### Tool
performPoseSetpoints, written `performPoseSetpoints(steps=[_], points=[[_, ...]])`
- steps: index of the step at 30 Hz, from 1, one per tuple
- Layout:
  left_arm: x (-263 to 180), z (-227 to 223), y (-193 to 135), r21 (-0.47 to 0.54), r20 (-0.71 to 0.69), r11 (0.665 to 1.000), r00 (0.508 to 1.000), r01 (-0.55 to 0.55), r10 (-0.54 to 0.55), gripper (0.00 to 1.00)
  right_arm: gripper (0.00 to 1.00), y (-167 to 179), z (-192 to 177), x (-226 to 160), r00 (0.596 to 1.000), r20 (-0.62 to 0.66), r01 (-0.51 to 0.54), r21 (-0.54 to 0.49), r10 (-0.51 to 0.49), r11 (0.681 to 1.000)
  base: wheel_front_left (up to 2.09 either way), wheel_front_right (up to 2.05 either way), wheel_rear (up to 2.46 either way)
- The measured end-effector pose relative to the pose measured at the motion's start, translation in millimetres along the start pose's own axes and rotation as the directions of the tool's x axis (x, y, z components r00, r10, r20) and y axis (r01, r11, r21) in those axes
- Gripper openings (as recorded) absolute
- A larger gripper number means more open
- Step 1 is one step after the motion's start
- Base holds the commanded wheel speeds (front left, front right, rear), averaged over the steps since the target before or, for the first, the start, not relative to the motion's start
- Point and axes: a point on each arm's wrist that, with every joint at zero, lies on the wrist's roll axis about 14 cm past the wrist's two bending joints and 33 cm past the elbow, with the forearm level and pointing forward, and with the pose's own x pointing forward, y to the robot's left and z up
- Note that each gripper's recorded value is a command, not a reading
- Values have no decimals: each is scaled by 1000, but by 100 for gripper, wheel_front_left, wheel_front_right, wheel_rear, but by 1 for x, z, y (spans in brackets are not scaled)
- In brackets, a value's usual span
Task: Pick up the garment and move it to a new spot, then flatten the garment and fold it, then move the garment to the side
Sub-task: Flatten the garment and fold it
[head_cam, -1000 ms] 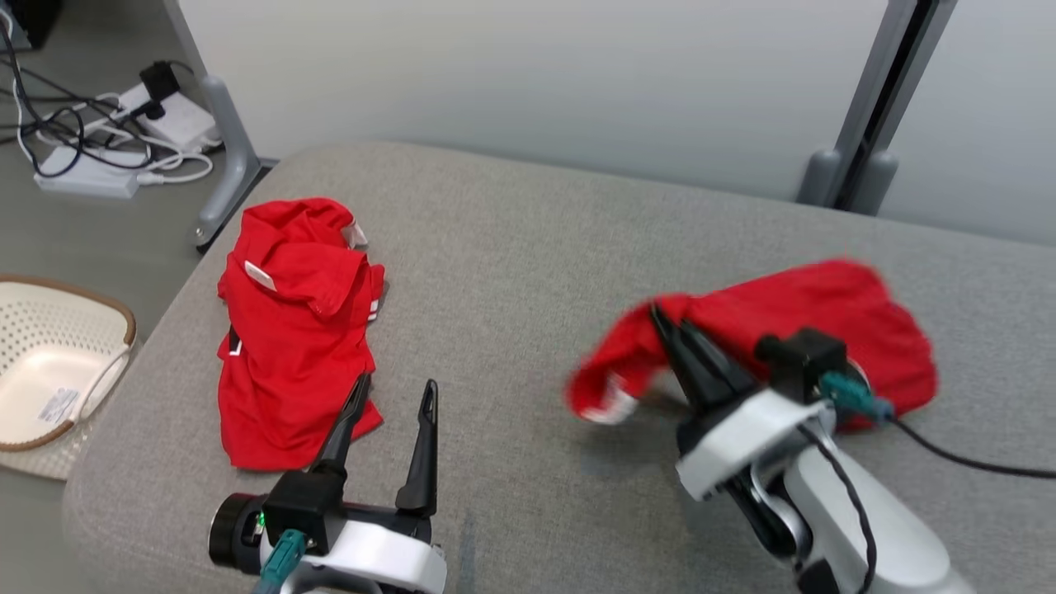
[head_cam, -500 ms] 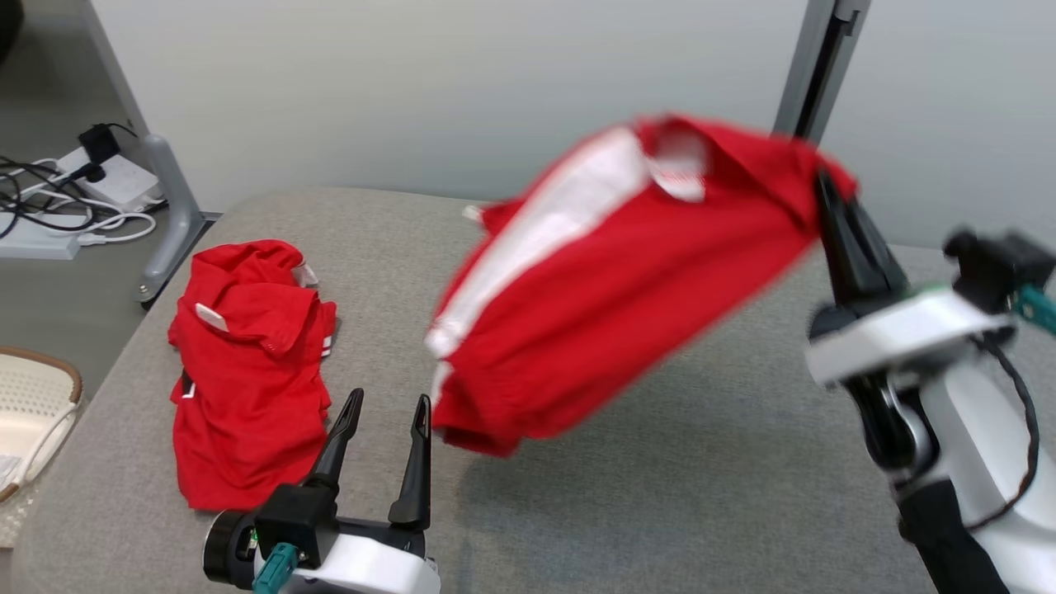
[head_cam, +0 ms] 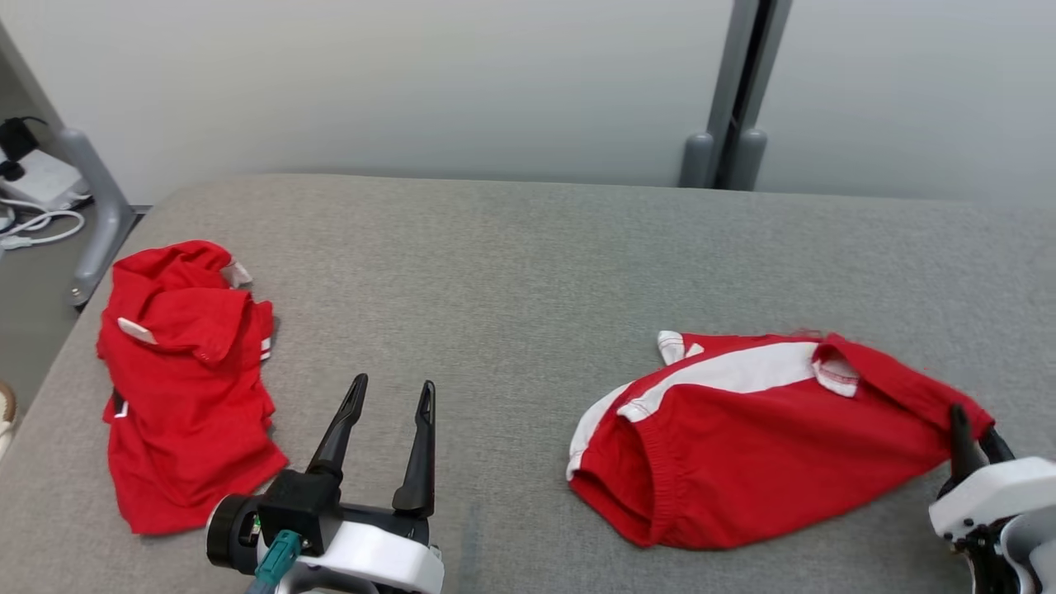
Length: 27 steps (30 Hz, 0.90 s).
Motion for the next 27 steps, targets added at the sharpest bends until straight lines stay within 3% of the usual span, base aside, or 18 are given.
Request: performPoseSetpoints(steps=[8,12,18,24,27], points=[[7,0,-13,-3,2,999,999,41,-41,100,100,-22,10,-9,998,27,57,3,-57,998,0,0,0],[9,2,-17,-8,10,999,999,51,-51,100,100,3,50,-7,987,155,-29,-25,32,999,0,0,0],[9,6,-19,-15,20,998,998,57,-57,100,100,55,90,-22,931,301,-177,-116,204,977,0,0,0],[9,8,-20,-21,27,998,998,59,-58,100,100,94,101,-47,873,365,-273,-183,323,945,0,0,0],[9,10,-19,-26,32,998,998,54,-53,100,100,107,93,-56,864,370,-301,-164,341,939,0,0,0]])
